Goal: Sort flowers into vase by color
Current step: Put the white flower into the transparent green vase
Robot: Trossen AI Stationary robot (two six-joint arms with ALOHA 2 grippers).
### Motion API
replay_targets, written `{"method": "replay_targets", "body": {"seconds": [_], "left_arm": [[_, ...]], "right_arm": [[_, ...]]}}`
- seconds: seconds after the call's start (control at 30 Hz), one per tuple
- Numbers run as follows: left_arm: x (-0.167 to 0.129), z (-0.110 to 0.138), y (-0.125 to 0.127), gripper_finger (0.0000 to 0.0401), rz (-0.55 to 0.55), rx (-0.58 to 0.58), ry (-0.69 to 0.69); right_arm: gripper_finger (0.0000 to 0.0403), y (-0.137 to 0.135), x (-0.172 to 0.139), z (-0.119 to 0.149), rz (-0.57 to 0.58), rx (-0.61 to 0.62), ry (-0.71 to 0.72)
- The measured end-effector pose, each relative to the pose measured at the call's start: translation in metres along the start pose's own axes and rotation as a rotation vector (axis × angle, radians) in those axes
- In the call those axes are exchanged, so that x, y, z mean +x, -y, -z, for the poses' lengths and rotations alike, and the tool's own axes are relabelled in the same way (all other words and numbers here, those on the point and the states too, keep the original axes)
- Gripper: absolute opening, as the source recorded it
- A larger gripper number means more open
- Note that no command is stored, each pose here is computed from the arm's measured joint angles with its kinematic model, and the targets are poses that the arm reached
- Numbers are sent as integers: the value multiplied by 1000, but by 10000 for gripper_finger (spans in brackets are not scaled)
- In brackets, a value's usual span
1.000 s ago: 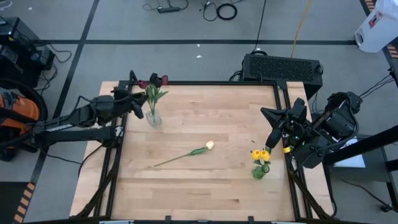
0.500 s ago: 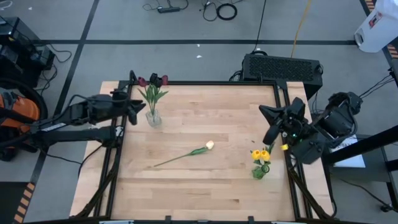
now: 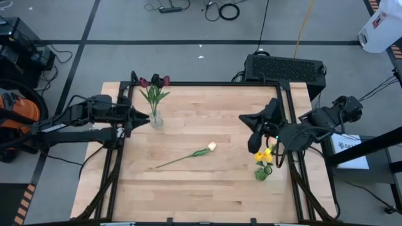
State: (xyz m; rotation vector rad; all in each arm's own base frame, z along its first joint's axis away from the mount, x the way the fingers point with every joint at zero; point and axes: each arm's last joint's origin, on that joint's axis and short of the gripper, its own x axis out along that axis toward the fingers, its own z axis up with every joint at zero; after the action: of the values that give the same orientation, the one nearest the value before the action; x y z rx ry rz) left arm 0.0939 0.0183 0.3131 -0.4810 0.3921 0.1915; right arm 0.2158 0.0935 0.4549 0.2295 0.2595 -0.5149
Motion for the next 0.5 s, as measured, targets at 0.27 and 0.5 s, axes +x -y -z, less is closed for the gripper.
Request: {"method": "replay_targets", "body": {"seconds": [0.27, 0.5], "left_arm": [[22, -4, 17, 132, 127, 34, -53], [61, -5, 39, 132, 108, 75, -48]], "right_arm": [[1, 31, -17, 5, 30, 24, -115], [1, 57, -33, 12, 90, 40, -216]]}}
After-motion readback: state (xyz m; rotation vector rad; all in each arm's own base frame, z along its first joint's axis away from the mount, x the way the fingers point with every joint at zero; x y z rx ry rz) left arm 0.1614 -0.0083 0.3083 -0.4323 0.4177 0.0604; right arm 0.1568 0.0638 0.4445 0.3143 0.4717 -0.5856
